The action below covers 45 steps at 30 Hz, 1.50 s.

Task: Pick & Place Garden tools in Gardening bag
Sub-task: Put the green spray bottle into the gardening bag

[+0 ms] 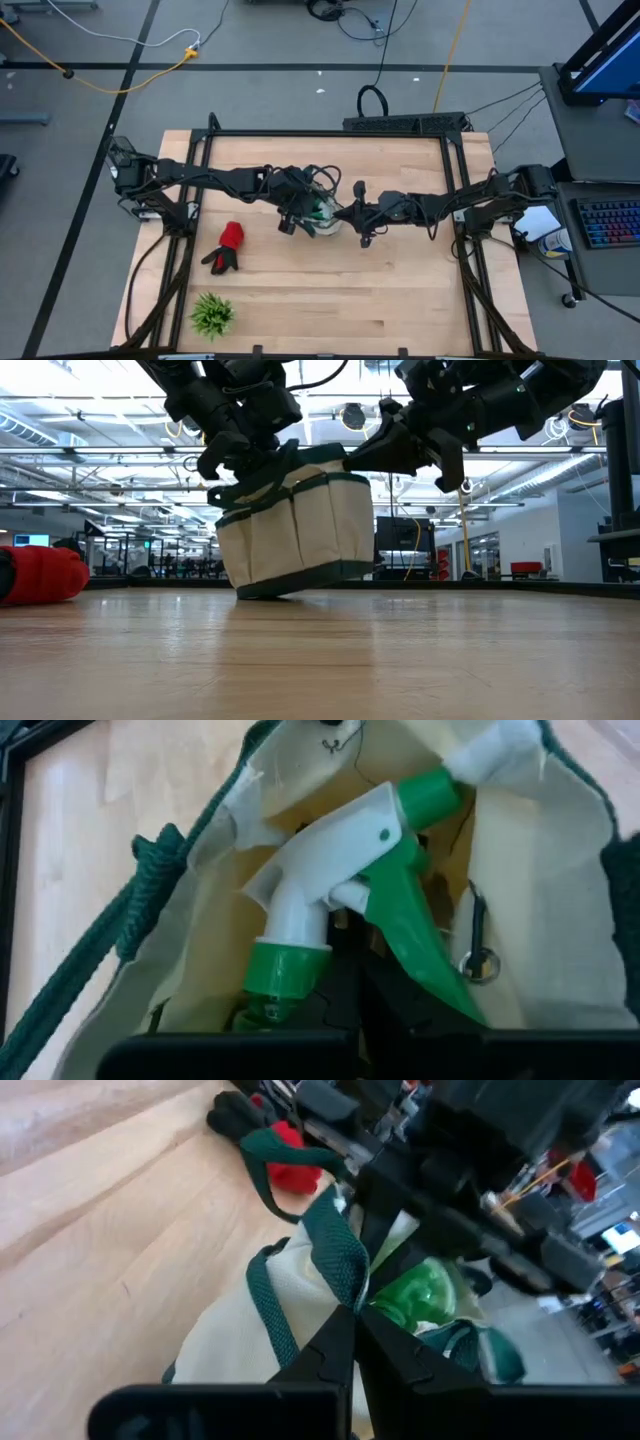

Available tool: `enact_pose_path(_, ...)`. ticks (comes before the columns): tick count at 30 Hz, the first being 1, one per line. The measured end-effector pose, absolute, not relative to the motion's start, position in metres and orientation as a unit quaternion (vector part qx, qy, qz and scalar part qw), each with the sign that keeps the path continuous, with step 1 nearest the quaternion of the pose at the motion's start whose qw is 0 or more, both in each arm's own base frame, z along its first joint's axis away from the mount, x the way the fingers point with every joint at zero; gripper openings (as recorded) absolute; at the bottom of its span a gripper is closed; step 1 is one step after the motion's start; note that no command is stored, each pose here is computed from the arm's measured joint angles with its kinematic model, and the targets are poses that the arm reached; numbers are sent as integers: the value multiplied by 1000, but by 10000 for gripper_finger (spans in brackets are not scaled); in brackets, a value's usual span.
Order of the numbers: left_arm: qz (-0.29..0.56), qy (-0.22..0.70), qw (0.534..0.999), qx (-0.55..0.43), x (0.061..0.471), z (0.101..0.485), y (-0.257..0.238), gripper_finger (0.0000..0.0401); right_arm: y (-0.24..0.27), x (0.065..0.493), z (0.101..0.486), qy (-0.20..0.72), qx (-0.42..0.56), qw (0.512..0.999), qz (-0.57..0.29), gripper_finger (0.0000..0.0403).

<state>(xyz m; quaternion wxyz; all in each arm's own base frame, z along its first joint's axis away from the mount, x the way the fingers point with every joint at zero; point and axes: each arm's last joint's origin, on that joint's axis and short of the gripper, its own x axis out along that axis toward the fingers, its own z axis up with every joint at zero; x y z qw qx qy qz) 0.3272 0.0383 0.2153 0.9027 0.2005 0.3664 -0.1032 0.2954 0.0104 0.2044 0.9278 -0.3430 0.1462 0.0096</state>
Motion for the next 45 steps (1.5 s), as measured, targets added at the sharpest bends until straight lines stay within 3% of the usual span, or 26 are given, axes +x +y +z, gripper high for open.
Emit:
enact_pose_path(11, -113, 377, 887, 241, 349, 180, 37, 3, 10, 293, 196, 186, -321, 928, 16, 4)
enact_pose_path(19, -76, 358, 897, 248, 328, 220, 28, 5, 11, 292, 196, 190, -309, 932, 18, 4)
enact_pose_path(26, 6, 360, 896, 261, 298, 260, 29, 4, 11, 292, 196, 190, -311, 931, 18, 4)
enact_pose_path(45, 25, 430, 863, 262, 307, 231, 41, 3, 12, 292, 195, 192, -301, 934, 17, 4)
